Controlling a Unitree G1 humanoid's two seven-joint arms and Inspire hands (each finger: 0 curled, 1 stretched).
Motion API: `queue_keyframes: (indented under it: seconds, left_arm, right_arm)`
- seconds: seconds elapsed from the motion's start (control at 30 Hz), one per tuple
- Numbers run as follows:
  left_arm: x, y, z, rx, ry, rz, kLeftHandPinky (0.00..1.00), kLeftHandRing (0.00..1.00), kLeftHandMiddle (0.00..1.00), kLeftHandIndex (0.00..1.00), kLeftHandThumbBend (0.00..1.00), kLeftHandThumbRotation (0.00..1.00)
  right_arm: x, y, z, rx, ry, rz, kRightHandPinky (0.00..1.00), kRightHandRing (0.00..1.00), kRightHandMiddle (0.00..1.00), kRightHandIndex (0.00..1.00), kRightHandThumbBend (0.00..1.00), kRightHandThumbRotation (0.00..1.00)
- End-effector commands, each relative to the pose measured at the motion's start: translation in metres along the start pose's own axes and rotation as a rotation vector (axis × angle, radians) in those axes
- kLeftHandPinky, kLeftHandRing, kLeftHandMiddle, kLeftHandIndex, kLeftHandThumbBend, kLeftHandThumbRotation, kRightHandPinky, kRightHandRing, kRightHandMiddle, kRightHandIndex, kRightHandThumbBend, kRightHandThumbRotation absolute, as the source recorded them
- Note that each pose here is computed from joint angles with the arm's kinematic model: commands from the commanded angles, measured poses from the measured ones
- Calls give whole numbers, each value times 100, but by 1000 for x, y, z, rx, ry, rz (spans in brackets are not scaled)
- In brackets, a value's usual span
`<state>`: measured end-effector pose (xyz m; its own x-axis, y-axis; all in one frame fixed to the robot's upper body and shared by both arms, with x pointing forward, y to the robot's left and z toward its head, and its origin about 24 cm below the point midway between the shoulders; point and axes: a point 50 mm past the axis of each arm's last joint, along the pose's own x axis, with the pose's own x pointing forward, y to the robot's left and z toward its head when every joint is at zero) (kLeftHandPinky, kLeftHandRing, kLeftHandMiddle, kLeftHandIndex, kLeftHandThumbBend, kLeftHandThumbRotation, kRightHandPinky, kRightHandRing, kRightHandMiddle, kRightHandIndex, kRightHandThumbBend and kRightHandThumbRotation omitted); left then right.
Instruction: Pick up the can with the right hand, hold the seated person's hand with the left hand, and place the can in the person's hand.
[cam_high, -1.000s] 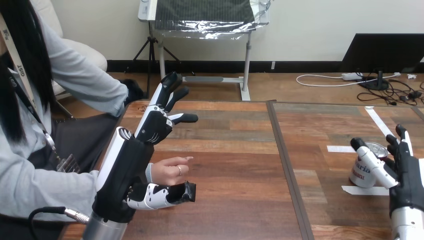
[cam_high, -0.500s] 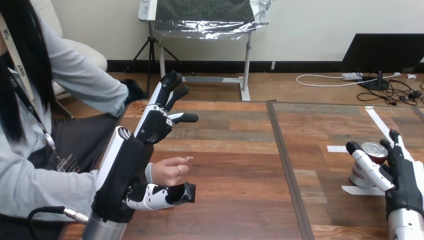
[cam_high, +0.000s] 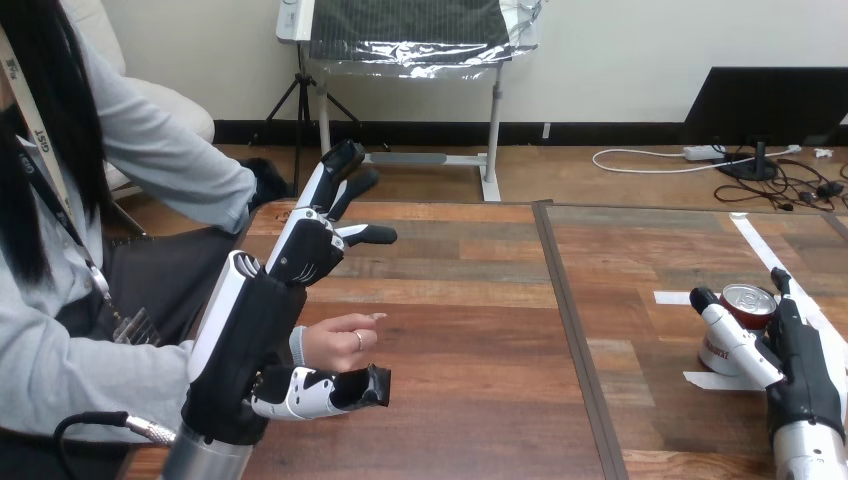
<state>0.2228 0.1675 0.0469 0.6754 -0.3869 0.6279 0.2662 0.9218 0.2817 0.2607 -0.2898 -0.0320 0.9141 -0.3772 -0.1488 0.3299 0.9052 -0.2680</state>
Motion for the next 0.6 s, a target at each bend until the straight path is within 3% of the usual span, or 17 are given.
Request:
queue_keyframes:
  seconds: [0.0,0.57]
  left_arm:
    - [10,7,8,21,-74,7,73,93,99,98,100,68]
    - [9,9,8,14,-71,16,71,93,98,98,100,66]
  right_arm:
    - [11,5,18,17,-55,4,87,91,95,100,100,61]
    - [11,8,16,38,-38,21,98,97,95,100,100,60]
